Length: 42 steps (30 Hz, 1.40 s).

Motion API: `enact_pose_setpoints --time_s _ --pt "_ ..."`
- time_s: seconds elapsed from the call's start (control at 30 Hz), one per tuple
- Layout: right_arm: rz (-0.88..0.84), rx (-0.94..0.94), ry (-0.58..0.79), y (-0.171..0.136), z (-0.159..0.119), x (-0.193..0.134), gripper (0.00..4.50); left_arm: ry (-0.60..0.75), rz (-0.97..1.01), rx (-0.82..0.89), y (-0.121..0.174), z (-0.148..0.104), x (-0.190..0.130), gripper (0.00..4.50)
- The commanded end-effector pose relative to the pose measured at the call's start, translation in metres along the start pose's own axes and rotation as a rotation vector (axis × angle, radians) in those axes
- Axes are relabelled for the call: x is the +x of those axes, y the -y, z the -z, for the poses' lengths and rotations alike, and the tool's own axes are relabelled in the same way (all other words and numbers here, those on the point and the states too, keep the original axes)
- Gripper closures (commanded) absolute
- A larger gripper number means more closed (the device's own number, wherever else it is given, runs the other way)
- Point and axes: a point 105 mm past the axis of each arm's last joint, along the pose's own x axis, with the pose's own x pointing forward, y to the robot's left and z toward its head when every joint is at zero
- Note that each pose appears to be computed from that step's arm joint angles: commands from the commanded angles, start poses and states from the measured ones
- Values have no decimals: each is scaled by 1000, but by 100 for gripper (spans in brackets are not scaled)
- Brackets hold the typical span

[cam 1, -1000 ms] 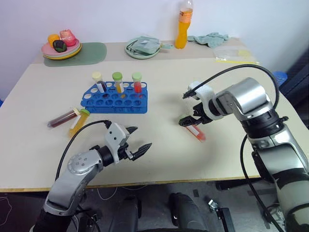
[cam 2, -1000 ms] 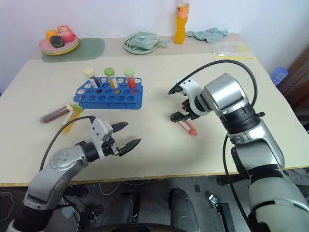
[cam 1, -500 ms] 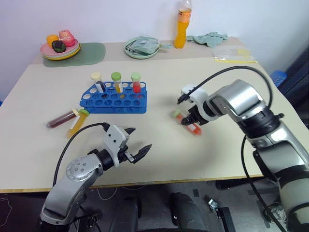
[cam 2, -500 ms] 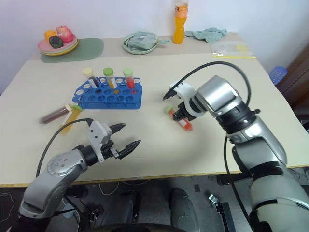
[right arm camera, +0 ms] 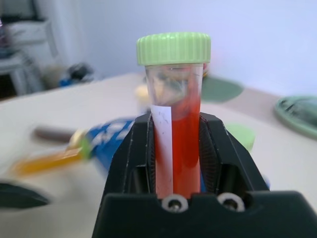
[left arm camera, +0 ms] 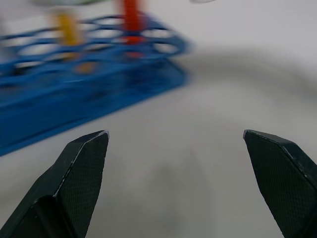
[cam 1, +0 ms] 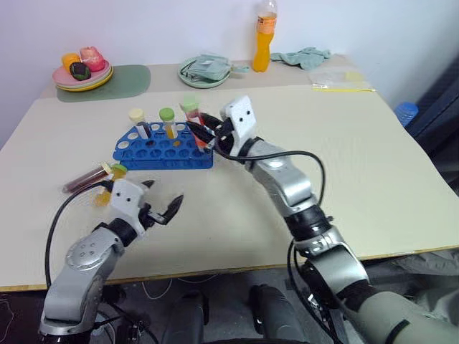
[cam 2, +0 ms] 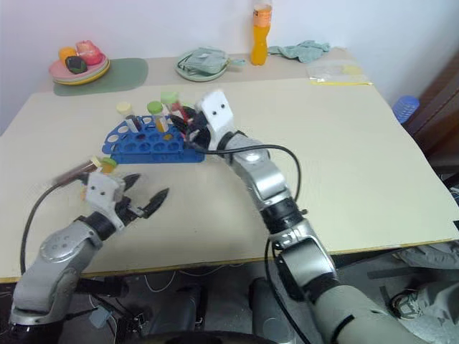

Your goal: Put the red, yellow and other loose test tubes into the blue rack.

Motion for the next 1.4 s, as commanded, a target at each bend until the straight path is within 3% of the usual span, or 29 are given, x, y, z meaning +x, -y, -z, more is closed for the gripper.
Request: enact_pose_setpoints --time_s 0.03,0.43,0.87,1.1,1.27,1.4 --pt "38 -24 51 4 0 10 368 44 -64 28 -14 -8 -7 0" --pt "53 6 11 -6 25 29 368 45 -80 11 -17 -3 -12 0" --pt "32 69 -1 -13 42 28 368 50 -83 5 -15 -8 -9 0" --pt "19 -42 117 -10 14 23 36 61 -143 -49 -29 -20 -15 0" --pt "-9 -115 165 -3 -6 9 36 11 -246 -60 -61 -44 -18 0" --pt "-75 -158 161 -2 -15 -7 36 -263 -258 39 -84 -44 -17 0"
